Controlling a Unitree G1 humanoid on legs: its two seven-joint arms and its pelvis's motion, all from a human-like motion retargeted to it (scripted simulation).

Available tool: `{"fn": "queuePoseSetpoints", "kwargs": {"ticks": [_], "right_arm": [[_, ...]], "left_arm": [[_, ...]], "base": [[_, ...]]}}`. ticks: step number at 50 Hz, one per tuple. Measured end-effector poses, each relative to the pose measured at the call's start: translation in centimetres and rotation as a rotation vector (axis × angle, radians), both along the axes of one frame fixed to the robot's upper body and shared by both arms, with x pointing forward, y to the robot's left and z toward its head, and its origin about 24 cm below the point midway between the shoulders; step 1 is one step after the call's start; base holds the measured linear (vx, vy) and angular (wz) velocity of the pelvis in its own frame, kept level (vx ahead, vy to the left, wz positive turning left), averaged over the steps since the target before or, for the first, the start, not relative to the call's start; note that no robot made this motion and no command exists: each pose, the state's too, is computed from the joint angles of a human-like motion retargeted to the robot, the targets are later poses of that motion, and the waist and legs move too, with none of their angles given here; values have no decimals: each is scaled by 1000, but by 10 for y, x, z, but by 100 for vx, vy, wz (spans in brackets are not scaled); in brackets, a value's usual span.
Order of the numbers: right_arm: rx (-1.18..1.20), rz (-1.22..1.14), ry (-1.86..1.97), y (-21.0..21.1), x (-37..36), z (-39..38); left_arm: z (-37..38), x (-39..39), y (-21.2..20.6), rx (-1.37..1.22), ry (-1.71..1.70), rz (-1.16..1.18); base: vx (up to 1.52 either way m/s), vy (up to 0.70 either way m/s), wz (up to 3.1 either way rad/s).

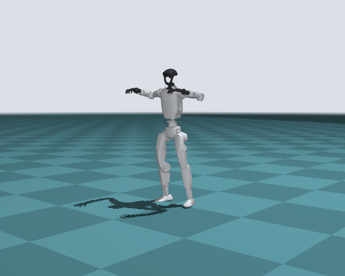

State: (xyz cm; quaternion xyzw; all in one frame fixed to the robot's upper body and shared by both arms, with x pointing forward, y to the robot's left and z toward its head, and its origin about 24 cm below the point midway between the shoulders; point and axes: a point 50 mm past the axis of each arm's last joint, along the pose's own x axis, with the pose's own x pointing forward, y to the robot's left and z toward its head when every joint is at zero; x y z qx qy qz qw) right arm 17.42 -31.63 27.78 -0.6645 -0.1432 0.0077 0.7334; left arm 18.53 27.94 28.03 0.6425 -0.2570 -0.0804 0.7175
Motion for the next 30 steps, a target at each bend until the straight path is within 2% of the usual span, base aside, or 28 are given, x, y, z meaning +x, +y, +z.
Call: {"fn": "queuePoseSetpoints", "kwargs": {"ticks": [30], "right_arm": [[-58,-18,-26,0,-4,11]], "left_arm": [[3,3,-5,21,-14,-20]], "base": [[0,0,0]]}}
